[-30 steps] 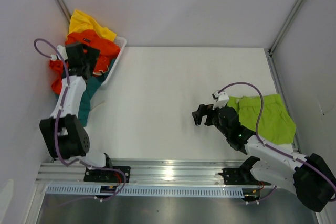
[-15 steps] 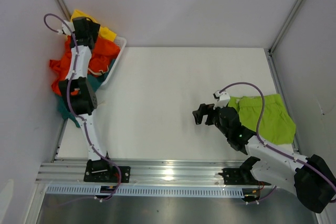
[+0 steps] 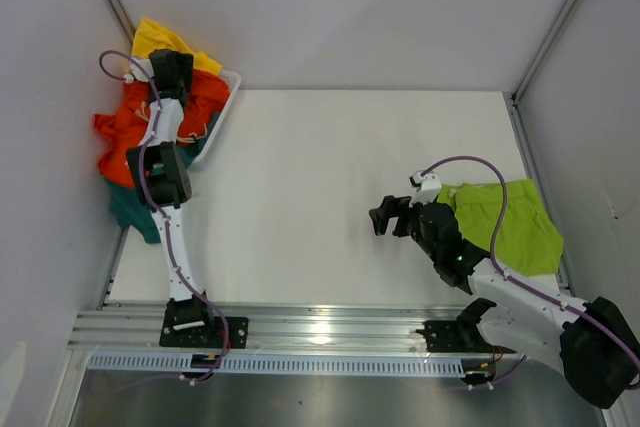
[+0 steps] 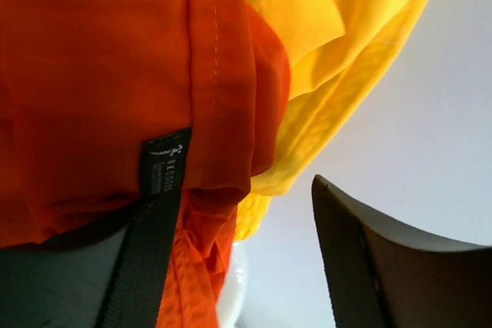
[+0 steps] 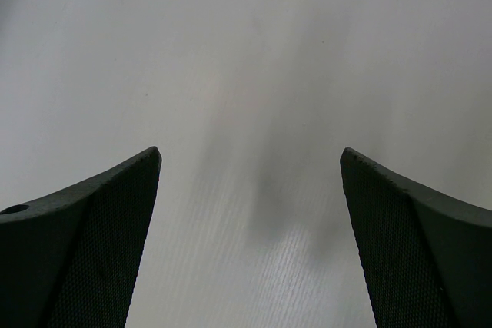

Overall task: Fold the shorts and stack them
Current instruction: Grab the shorts from the pile

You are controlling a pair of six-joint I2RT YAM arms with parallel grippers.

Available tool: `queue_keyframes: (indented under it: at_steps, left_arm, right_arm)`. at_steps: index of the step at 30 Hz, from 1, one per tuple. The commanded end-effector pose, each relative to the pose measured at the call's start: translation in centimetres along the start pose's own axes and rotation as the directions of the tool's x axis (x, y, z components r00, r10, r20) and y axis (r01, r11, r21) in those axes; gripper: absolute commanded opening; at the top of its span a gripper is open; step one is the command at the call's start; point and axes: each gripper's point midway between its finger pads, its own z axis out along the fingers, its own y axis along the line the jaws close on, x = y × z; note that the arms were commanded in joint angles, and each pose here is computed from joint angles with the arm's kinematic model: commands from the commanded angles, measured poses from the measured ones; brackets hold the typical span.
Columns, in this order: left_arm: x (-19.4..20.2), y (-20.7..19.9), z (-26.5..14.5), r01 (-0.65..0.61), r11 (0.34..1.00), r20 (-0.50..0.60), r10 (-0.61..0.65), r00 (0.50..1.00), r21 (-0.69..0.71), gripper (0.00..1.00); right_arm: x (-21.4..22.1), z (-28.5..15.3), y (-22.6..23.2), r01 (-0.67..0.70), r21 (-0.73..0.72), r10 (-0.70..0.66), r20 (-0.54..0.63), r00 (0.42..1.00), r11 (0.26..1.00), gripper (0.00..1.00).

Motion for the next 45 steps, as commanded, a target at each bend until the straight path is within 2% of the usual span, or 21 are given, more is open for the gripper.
queue_keyframes:
  at_steps: [1,5,6,9,12,13,14,16,17,18,19,20,24,29,34,35,37,38,39,42,45]
  left_arm:
    - [-1.5,-5.7,-1.2,0.085,0.982,0.008,-0.088,0.996,0.17,0.7]
    - [-2.4,-6.7,-3.2,0.058,0.989,0.066,-0.068,0.996,0.136,0.67]
    - [-2.5,-6.9,-3.3,0.043,0.99,0.075,-0.053,0.996,0.132,0.63]
    - [-2.0,-4.9,-3.4,0.018,0.999,0.066,-0.02,0.998,0.039,0.61]
    - [-1.4,-2.0,-3.3,0.018,0.998,0.054,-0.015,0.998,-0.062,0.64]
    - [-1.2,-1.3,-3.3,0.012,0.996,0.052,-0.007,0.999,-0.088,0.61]
    - [-1.2,-0.9,-3.4,0.008,0.994,0.051,-0.002,0.999,-0.106,0.46]
    - [-1.3,-0.3,-3.7,-0.01,0.99,0.052,0.017,0.999,-0.138,0.33]
    - [-1.2,0.1,-3.8,-0.013,0.989,0.05,0.02,0.999,-0.147,0.21]
    - [-1.3,0.2,-3.9,-0.017,0.99,0.051,0.024,0.998,-0.142,0.16]
    - [-1.7,0.0,-4.4,-0.014,0.991,0.05,0.021,0.999,-0.135,0.02]
    - [-1.9,0.0,-4.6,-0.012,0.991,0.051,0.019,0.999,-0.134,0.0]
    - [-4.1,-1.6,-6.2,0.0,0.994,0.06,0.006,0.998,-0.111,0.0]
    - [-7.8,-5.6,-10.5,-0.021,0.998,0.114,0.028,0.993,-0.063,0.0]
    - [-10.0,-5.7,-14.4,-0.028,0.997,0.136,0.038,0.99,-0.077,0.0]
    - [-9.6,-3.6,-14.7,-0.028,0.992,0.127,0.043,0.991,-0.123,0.0]
    - [-11.3,-5.0,-17.4,-0.021,0.995,0.162,0.036,0.986,-0.093,0.0]
    - [-10.8,-2.9,-17.7,-0.031,0.99,0.152,0.052,0.987,-0.137,0.0]
    - [-11.9,-4.1,-19.5,-0.032,0.993,0.178,0.052,0.983,-0.112,0.0]
    - [-12.2,-1.3,-21.2,-0.044,0.981,0.189,0.081,0.979,-0.19,0.0]
    - [-12.8,-0.6,-22.7,-0.089,0.969,0.2,0.136,0.97,-0.228,0.0]
  right_arm:
    - [-2.2,0.1,0.5,-0.016,-0.008,0.016,0.061,0.998,1.0,0.99]
    - [-1.9,0.3,0.6,-0.016,-0.01,0.016,0.044,0.999,1.0,1.0]
    - [-2.0,0.3,0.5,-0.017,-0.009,0.017,0.046,0.999,1.0,0.99]
    - [-2.0,0.3,0.4,-0.021,-0.005,0.021,0.046,0.999,1.0,0.99]
    - [-2.1,0.3,0.2,-0.026,0.0,0.026,0.049,0.998,1.0,0.99]
    - [-1.9,0.3,0.2,-0.027,0.0,0.027,0.046,0.999,1.0,0.99]
    - [-2.0,0.2,0.1,-0.028,0.0,0.028,0.049,0.998,1.0,1.0]
    - [-2.0,0.2,0.1,-0.028,0.0,0.028,0.048,0.998,1.0,0.99]
    - [-2.1,0.2,0.2,-0.028,-0.001,0.028,0.05,0.998,1.0,0.99]
    - [-2.1,0.2,0.1,-0.03,0.002,0.03,0.05,0.998,1.0,1.0]
    - [-2.2,0.2,0.1,-0.031,0.003,0.031,0.053,0.998,1.0,0.99]
    - [-2.1,0.2,0.0,-0.032,0.003,0.032,0.052,0.998,0.999,1.0]
    - [-2.1,0.2,0.0,-0.031,0.002,0.031,0.05,0.998,1.0,0.99]
    - [-2.2,0.2,0.0,-0.03,0.007,0.03,0.052,0.998,1.0,0.99]
    - [-2.4,0.1,-0.1,-0.032,0.008,0.031,0.06,0.998,0.999,0.99]
    - [-2.4,0.1,-0.1,-0.031,0.009,0.03,0.061,0.998,0.999,0.99]
    - [-2.5,-0.1,-0.1,-0.029,0.008,0.029,0.065,0.997,1.0,0.99]
    - [-2.6,-0.1,-0.2,-0.03,0.011,0.03,0.068,0.997,0.999,0.99]
    - [-2.6,-0.2,-0.2,-0.031,0.01,0.03,0.071,0.997,0.999,1.0]
    - [-2.8,-0.3,-0.1,-0.03,0.004,0.03,0.077,0.997,1.0,0.99]
    - [-2.8,-0.4,-0.2,-0.032,0.008,0.032,0.078,0.996,0.999,1.0]
